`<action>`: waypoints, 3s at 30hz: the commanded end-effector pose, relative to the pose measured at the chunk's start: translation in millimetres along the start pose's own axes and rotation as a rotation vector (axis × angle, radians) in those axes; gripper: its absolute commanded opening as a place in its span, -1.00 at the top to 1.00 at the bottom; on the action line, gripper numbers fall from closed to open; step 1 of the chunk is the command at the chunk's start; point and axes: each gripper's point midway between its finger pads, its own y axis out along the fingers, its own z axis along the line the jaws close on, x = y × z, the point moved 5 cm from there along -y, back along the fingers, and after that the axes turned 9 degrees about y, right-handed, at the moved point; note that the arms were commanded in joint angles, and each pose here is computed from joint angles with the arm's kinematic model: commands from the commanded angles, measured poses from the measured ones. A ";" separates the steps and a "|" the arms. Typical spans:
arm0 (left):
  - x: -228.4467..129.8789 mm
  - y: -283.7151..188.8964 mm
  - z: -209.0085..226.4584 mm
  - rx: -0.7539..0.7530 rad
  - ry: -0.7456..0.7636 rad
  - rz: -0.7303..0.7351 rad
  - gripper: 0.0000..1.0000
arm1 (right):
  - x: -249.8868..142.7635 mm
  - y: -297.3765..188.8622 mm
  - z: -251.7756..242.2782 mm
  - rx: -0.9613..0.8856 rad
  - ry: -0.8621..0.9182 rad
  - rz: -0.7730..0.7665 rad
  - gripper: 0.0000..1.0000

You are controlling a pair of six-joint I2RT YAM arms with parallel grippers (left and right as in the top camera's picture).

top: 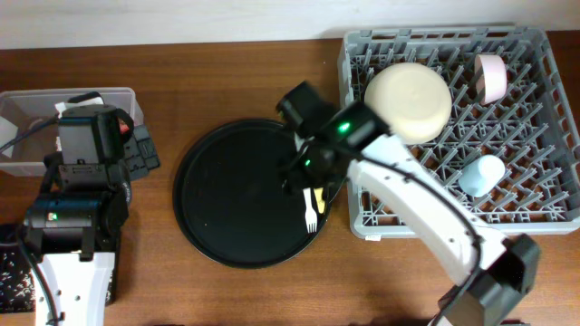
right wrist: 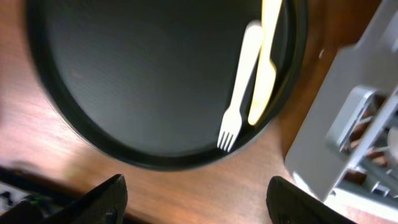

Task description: Sort waste into correct bins and load items into the dishwasher rack

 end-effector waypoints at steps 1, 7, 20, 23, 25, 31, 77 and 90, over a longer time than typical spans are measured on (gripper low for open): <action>1.1 -2.6 3.8 0.016 -0.016 -0.009 -0.99 | -9.6 42.2 -16.1 -0.101 0.057 -0.010 -0.42; 1.1 -2.6 3.8 0.016 -0.016 -0.009 -0.99 | -22.7 106.2 -30.4 -0.083 0.057 -0.033 -0.21; 1.1 -2.6 3.8 0.016 -0.016 -0.009 -0.99 | -17.8 138.7 -27.8 -0.053 0.058 -0.056 -0.29; 1.1 -2.6 3.8 0.016 -0.016 -0.009 -0.99 | -15.7 141.1 -28.6 -0.054 0.052 -0.060 -0.97; 0.9 -2.6 3.8 0.016 -0.015 -0.008 -0.98 | -16.1 141.1 -28.0 -0.039 0.054 -0.050 -0.96; 0.6 -2.6 3.8 0.016 -0.015 -0.007 -0.98 | -17.1 141.4 -26.9 -0.034 0.064 -0.046 -0.14; 0.5 -2.6 3.8 0.016 -0.014 -0.006 -0.99 | -16.8 170.6 -43.6 -0.152 0.106 -0.046 0.66; 0.5 -2.6 3.8 0.016 -0.014 -0.006 -0.99 | 18.8 91.9 -12.7 -0.084 0.035 -0.138 0.92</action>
